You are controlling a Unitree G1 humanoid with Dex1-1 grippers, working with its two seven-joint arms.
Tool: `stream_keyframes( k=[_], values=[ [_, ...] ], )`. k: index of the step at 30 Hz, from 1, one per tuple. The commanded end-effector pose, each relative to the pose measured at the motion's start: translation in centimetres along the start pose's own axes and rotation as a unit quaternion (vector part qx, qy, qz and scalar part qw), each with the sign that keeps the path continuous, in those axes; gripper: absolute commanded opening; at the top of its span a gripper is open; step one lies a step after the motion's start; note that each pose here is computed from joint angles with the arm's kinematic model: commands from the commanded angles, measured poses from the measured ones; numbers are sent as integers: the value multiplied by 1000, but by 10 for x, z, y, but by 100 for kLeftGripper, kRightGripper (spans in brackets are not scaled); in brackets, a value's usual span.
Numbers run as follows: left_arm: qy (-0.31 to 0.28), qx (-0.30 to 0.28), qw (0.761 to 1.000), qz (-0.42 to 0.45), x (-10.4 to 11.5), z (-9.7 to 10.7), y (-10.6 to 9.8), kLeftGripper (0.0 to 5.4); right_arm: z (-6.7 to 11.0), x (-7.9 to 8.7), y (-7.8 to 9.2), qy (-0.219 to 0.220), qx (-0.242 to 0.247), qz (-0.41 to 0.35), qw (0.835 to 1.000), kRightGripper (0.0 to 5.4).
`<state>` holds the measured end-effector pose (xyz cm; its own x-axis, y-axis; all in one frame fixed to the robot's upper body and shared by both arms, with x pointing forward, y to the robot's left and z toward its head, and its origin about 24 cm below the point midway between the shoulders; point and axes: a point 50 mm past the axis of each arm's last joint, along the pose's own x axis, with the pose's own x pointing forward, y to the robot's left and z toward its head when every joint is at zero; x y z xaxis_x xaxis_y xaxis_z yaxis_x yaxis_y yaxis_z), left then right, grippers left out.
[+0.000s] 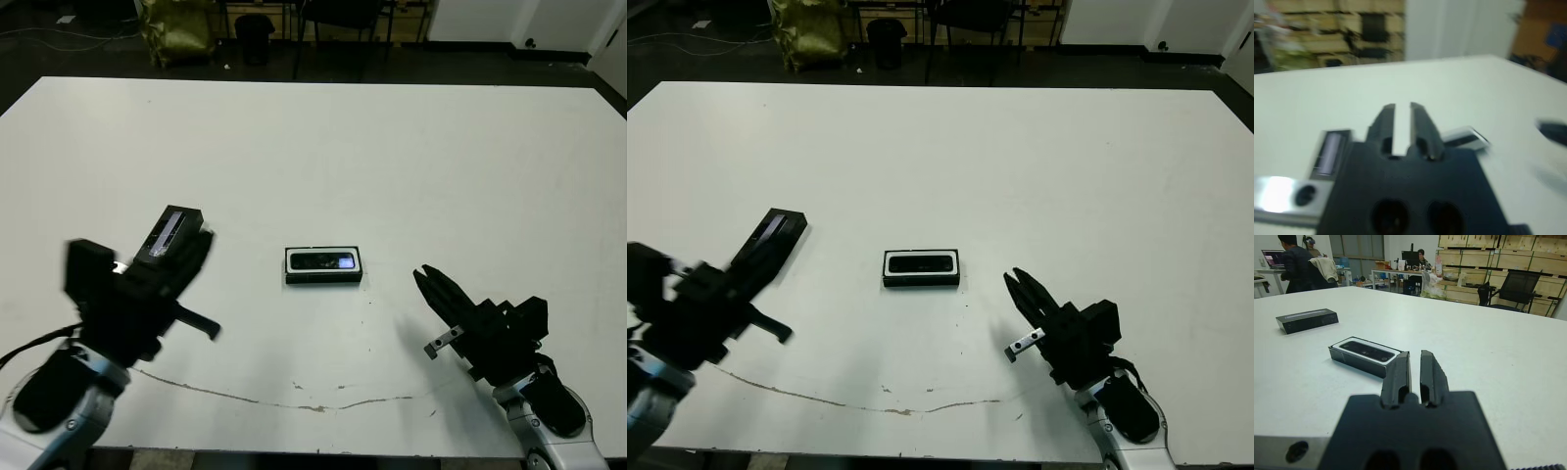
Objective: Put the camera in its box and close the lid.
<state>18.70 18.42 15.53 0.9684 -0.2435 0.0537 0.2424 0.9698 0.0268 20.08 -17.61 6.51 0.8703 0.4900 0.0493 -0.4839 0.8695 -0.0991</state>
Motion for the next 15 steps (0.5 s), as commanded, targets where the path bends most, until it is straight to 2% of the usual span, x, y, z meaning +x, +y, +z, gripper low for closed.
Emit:
stream_keyframes(
  k=[1,7,15],
  values=[
    [3,-4,999,47,2,-1,13,133,-2,-1,-3,9,-2,0,1000,0],
    [-10,-18,998,63,9,-11,29,277,0,0,-3,14,-4,-2,1000,0],
    [38,-29,998,-32,18,-28,39,474,1,-1,-3,20,-2,-5,1000,0]
  ],
)
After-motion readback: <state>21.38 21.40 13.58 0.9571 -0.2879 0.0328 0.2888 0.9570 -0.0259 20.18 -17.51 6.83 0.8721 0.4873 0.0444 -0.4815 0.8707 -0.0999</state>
